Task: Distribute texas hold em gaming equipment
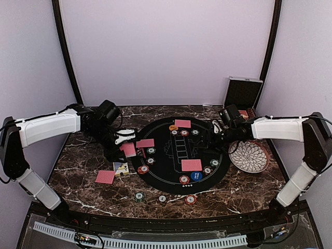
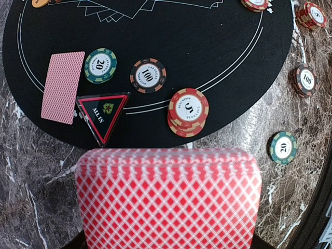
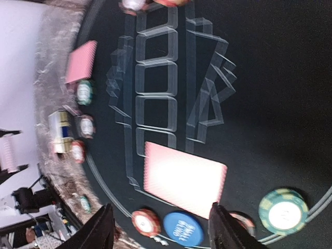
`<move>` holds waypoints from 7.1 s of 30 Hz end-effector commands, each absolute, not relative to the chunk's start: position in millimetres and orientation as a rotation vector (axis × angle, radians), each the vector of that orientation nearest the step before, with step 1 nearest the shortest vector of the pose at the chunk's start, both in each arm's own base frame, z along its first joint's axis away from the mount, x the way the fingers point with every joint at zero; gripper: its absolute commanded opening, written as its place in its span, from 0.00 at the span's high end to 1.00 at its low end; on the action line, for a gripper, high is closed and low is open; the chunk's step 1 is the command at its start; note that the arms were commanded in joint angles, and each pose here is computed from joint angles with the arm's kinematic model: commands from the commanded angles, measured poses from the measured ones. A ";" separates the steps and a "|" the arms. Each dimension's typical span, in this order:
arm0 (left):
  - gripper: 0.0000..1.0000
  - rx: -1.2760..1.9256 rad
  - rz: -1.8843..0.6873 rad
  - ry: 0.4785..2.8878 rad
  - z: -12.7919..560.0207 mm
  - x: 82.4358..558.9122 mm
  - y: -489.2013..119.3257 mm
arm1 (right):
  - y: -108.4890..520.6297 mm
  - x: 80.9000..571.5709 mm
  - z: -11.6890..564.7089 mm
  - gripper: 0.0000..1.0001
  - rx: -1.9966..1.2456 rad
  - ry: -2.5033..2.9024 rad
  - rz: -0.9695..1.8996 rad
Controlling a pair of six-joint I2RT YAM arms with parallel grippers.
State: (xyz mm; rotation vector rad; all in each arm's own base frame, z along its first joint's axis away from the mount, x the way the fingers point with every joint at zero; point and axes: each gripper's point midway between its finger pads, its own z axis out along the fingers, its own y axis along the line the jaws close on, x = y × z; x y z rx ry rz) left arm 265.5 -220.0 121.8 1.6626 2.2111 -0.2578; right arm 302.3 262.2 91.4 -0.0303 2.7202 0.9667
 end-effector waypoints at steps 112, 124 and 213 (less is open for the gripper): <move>1.00 1.590 -0.232 2.215 145.4 278.5 -226.5 | 422.9 349.0 181.8 1.00 -0.091 2.359 1.775; 1.00 1.599 -0.241 2.218 144.9 275.7 -226.0 | 443.2 387.3 141.6 1.00 -0.046 2.431 1.688; 1.00 1.553 -0.277 2.161 170.4 287.6 -240.0 | 475.4 285.9 182.0 0.25 -0.364 2.233 1.898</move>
